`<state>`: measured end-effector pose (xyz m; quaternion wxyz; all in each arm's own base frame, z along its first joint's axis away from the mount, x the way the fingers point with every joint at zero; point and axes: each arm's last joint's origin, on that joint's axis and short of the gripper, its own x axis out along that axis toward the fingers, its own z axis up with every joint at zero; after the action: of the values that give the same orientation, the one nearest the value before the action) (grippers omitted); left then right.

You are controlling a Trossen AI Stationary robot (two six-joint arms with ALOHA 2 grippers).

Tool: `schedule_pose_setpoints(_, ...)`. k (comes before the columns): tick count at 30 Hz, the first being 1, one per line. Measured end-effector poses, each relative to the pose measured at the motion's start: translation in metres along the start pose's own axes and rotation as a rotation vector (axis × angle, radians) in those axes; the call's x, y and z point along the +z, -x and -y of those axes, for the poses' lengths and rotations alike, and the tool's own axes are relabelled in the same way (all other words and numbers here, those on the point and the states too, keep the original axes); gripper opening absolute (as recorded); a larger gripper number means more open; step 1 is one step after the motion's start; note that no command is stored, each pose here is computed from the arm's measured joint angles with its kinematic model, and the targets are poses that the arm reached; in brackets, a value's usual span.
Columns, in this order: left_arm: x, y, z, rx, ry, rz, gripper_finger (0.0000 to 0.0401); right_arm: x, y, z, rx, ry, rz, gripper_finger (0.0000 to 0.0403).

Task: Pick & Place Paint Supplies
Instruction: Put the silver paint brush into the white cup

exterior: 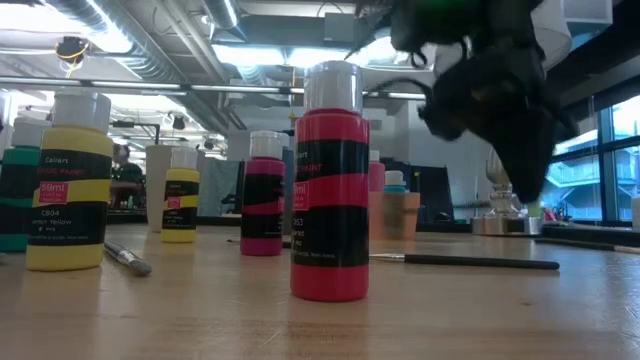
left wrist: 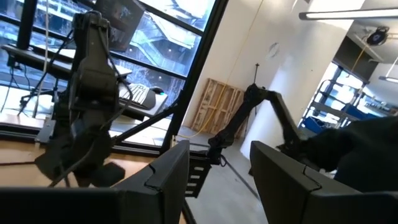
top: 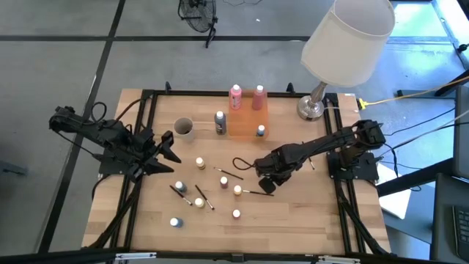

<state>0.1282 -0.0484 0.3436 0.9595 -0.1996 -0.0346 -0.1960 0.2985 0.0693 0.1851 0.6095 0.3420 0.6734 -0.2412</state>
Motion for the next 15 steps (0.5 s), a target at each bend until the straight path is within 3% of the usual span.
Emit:
schedule_pose_setpoints(4, 0.001, 0.002, 0.0, -0.004, 0.0, 0.006, 0.0166, 0.002, 0.026, -0.01, -0.009, 0.03, 0.049, 0.0)
schedule_pose_setpoints(8, 0.0, 0.002, 0.0, -0.007, 0.014, -0.008, 0.0166, 0.007, 0.059, -0.026, 0.053, 0.088, 0.167, 0.0)
schedule_pose_setpoints(15, 0.004, 0.002, -0.004, 0.161, -0.084, 0.08, 0.0166, 0.013, 0.137, -0.049, 0.151, 0.183, 0.516, 0.0)
